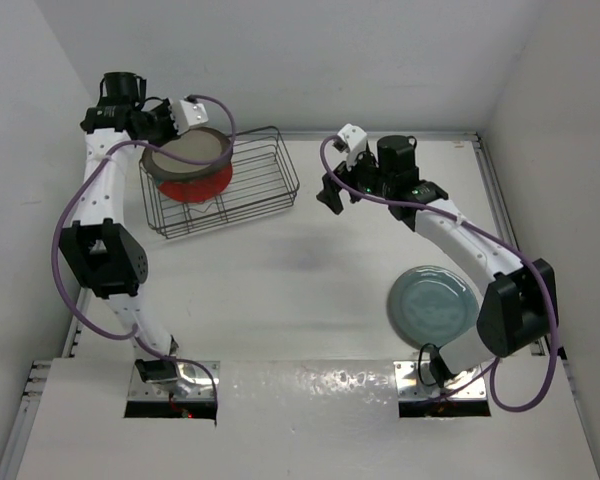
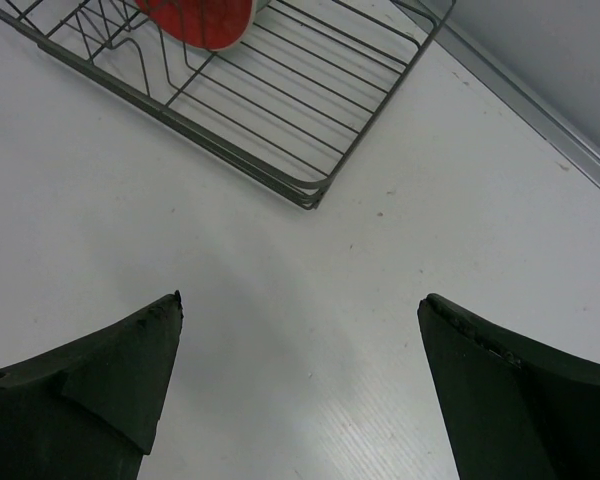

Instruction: Load the plates into the dish rack

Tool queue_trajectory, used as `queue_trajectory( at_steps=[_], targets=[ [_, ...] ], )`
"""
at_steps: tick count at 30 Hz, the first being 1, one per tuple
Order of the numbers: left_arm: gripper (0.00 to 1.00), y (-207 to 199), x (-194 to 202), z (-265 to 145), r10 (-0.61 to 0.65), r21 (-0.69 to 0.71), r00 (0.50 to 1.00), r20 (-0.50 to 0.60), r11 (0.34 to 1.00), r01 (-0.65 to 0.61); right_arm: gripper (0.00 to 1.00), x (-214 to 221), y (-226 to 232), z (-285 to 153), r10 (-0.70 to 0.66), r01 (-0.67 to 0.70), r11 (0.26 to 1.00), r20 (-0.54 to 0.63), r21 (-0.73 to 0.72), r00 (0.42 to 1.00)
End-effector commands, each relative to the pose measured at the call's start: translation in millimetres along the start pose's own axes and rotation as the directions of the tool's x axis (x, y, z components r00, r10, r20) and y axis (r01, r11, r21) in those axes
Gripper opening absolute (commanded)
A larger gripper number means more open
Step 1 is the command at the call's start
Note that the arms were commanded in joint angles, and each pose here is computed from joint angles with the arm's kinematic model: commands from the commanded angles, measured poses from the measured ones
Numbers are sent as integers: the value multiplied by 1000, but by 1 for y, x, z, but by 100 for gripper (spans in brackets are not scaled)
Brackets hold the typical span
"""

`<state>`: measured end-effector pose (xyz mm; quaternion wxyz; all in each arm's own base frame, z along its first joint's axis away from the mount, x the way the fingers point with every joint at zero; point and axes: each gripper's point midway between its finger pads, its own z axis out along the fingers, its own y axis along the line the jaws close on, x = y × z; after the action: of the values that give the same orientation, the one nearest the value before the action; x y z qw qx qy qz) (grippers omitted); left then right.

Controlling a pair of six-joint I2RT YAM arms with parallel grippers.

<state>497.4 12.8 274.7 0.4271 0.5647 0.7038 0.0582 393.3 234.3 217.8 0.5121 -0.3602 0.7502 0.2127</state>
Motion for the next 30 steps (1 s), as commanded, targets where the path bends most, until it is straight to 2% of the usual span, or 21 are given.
queue_trajectory(
  at_steps=[1, 6, 11, 19, 29, 30],
  targets=[
    [0, 59, -43, -31, 180, -203, 976, 122, 967, -153, 99, -22, 0, 3, -22, 23, 999, 44, -30, 999],
    [0, 46, -35, -19, 154, -144, 980, 130, 980, -135, 99, -20, -1, 5, -24, 26, 999, 33, -33, 999],
    [0, 41, -36, -20, 107, -142, 984, 142, 986, -86, 99, -14, 0, 5, -18, 19, 999, 13, -36, 1000],
    [0, 15, -12, 0, 28, -81, 994, 109, 997, -19, 99, -16, 2, 5, -10, 11, 999, 27, -44, 1000],
    [0, 15, 7, 31, -36, -83, 994, 108, 995, 45, 99, -11, 5, 2, 13, -13, 999, 8, -44, 1000],
    [3, 15, 8, 33, -45, -82, 993, 110, 995, 54, 99, -10, 2, 2, 25, -25, 999, 0, -30, 1000]
  ],
)
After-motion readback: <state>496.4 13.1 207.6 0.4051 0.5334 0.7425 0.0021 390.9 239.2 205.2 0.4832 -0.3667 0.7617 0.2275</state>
